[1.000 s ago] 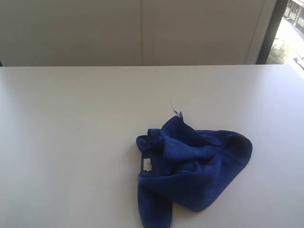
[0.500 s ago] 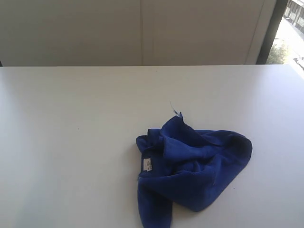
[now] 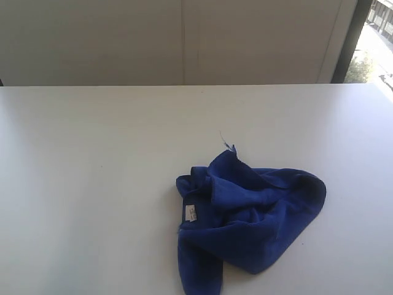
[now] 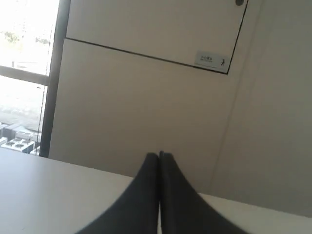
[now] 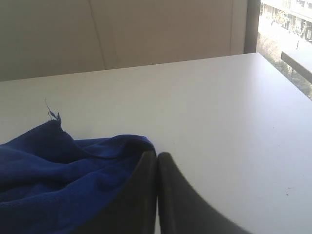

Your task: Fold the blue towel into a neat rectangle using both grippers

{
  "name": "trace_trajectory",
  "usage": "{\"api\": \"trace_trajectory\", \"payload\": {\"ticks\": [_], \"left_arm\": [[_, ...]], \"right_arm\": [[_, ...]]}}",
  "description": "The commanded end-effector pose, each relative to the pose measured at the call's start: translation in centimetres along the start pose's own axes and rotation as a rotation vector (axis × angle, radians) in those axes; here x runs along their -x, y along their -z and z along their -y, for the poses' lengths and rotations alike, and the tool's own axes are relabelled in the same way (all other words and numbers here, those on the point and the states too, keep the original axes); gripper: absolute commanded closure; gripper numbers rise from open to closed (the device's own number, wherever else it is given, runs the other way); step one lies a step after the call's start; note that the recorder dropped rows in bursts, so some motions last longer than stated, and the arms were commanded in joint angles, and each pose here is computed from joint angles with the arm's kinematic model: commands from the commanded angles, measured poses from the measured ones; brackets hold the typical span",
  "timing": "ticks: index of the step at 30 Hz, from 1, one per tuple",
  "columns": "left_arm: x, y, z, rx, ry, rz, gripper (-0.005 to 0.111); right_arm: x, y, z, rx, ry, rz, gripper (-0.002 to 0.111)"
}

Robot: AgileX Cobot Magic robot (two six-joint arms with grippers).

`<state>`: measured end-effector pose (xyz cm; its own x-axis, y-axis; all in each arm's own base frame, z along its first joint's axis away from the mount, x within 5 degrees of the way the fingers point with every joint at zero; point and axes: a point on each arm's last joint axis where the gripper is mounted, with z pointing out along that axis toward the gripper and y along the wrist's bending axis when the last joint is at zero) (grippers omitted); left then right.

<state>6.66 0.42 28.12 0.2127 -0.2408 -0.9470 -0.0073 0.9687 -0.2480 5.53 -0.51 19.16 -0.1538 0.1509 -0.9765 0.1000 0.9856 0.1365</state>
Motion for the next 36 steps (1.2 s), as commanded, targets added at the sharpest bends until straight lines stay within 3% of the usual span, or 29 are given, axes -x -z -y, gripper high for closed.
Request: {"api": "trace_trajectory", "payload": {"ticks": [1, 7, 10, 18, 22, 29, 36], "left_arm": [[2.1, -2.4, 0.6, 0.018, -0.063, -0.101, 0.107], [3.4, -7.0, 0.9, 0.071, -0.095, -0.283, 0.107], [3.4, -9.4, 1.4, 0.050, -0.163, -0.367, 0.107], [-0.9, -15.3, 4.3, -0.055, -0.398, -0.805, 0.107], [-2.5, -16.7, 6.7, -0.245, -0.515, -1.063, 0.107], [-4.0, -18.0, 10.4, -0.753, -0.507, -1.318, 0.107], [-5.5, -20.8, 11.5, -0.899, -0.537, -1.428, 0.107]], "right_arm": [[-0.1, 0.0, 0.0, -0.005, 0.005, 0.011, 0.108], [-0.1, 0.0, 0.0, -0.005, 0.005, 0.011, 0.108], [-0.1, 0.0, 0.0, -0.005, 0.005, 0.011, 0.108], [-0.1, 0.0, 0.0, -0.005, 0.005, 0.011, 0.108], [-0.1, 0.0, 0.0, -0.005, 0.005, 0.011, 0.108], [-0.1, 0.0, 0.0, -0.005, 0.005, 0.011, 0.108], [-0.1, 0.0, 0.0, -0.005, 0.005, 0.011, 0.108]]}}
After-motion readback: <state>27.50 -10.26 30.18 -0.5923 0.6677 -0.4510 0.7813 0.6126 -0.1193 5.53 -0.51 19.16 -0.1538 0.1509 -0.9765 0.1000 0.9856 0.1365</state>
